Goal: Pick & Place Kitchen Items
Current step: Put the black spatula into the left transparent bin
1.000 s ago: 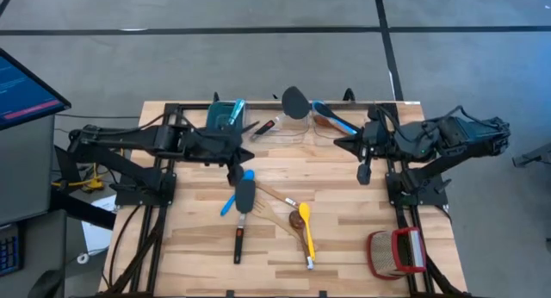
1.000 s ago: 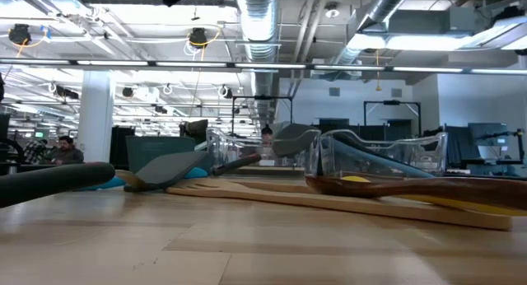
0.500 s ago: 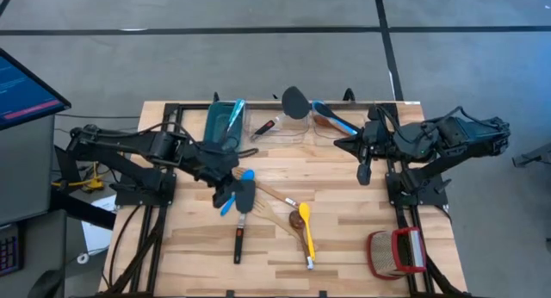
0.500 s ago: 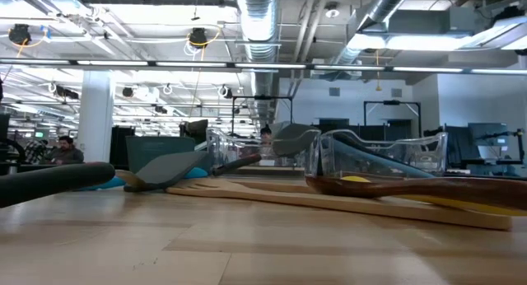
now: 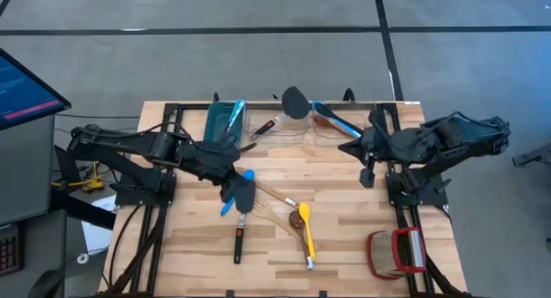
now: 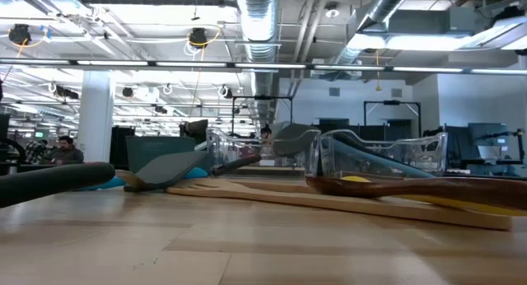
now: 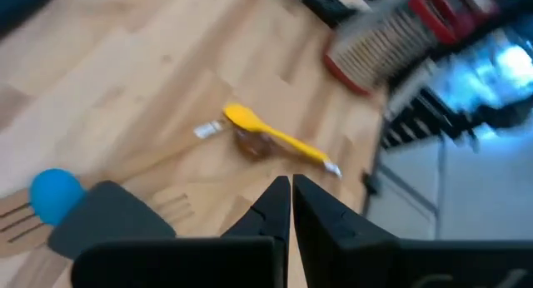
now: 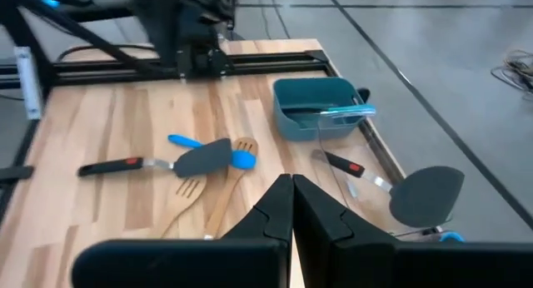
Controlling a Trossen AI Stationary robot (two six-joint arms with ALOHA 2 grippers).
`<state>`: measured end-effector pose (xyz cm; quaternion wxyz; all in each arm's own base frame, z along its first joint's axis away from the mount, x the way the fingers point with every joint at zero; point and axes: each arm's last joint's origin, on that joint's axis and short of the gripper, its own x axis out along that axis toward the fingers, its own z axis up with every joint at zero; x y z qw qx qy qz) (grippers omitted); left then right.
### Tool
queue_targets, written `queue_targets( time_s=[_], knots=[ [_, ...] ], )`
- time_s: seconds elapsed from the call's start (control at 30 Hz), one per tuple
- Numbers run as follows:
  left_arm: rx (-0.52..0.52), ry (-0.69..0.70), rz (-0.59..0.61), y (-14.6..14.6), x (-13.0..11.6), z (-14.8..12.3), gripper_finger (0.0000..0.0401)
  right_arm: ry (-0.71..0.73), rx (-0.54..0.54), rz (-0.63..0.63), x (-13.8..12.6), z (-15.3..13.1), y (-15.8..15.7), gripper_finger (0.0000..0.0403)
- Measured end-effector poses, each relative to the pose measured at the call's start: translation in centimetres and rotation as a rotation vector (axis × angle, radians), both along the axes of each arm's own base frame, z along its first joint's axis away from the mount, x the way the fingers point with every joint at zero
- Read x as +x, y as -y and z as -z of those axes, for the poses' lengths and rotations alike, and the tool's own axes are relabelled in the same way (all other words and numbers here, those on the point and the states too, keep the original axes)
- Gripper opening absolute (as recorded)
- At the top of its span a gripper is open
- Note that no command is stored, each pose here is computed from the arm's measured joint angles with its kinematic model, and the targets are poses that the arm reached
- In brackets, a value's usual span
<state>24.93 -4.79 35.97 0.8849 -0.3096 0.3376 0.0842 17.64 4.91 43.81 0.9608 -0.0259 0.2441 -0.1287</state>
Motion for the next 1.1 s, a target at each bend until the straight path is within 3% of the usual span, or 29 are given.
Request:
queue_targets(
  time_s=[0.13,0.5,0.67,0.83,1.1],
  knots=[
    [0.064,-0.002,-0.105,1.2,0.7,0.8,0.0002,0.016,0.003,-0.041,-1.4,-0.4,-0.2,0.0001],
    [0.031,-0.025,-0.225,5.1,6.6,6.3,0.0001,0.107,0.009,-0.205,-6.9,-2.0,0.3,0.0001],
    [0.022,-0.024,-0.300,6.1,7.6,7.9,0.0001,0.162,-0.028,-0.287,-8.4,-2.6,0.5,0.0001],
    [-0.060,0.000,-0.340,7.7,7.5,8.2,0.0001,0.196,-0.045,-0.348,-9.8,-2.6,0.9,0.0001],
    [-0.139,0.240,-0.363,9.7,8.1,5.8,0.0001,0.272,-0.044,-0.384,-10.7,1.0,1.3,0.0002]
  ],
)
